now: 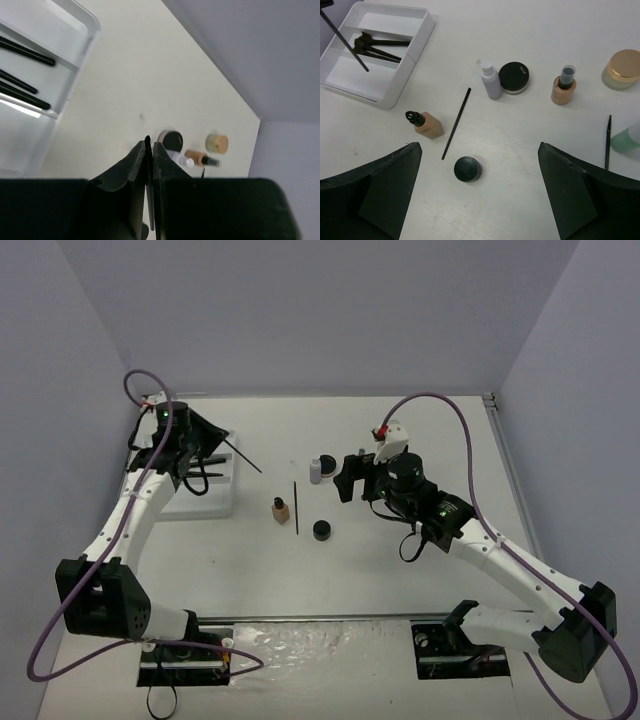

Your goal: Organize the makeup

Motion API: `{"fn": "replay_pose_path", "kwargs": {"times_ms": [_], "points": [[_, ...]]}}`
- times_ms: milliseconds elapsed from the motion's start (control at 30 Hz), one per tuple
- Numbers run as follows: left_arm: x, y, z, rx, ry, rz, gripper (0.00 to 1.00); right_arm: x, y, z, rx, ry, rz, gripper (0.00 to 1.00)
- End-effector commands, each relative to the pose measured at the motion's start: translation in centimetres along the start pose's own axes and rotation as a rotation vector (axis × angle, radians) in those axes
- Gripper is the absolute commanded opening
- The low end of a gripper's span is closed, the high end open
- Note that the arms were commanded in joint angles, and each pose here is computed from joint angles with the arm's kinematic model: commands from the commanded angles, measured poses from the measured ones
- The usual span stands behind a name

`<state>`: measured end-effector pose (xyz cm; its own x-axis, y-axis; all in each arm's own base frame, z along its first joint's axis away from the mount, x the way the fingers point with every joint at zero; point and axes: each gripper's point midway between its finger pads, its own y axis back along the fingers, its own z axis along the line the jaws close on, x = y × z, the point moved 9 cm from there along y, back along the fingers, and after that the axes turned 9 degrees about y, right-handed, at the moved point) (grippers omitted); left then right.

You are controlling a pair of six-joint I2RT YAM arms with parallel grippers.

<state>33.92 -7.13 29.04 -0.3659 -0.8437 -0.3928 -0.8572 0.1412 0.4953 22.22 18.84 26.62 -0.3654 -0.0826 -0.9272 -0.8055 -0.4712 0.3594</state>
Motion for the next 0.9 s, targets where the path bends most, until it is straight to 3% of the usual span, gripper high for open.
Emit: {"fn": "replay_pose_path", "kwargs": {"times_ms": [0,233,400,767,867], "points": [[-5.9,-0.7,1.7,0.028,0.156,-0.174,0.0,-1.1,1.7,-1.8,0.108,0.028,-0.065,1.0],[-10.4,-6.1,6.7,-0.067,0.353,-0.293,0.0,0.1,2.3,-2.6,0.153,0.035,-0.038,1.0],[-11.0,-9.1,9.5,-0.164,0.416,-0.315,0.0,0.4,2.6,-3.1,0.189,0.036,-0.036,1.0],[-11.4,-12.2,11.9,-0.236,0.486,-0.336,0.2,2.1,2.9,-4.0,0.236,0.055,0.04,1.0],[-11.4,-12.2,11.9,-0.239,0.495,-0.337,0.3,2.3,2.8,-4.2,0.251,0.056,0.047,1.0]]}}
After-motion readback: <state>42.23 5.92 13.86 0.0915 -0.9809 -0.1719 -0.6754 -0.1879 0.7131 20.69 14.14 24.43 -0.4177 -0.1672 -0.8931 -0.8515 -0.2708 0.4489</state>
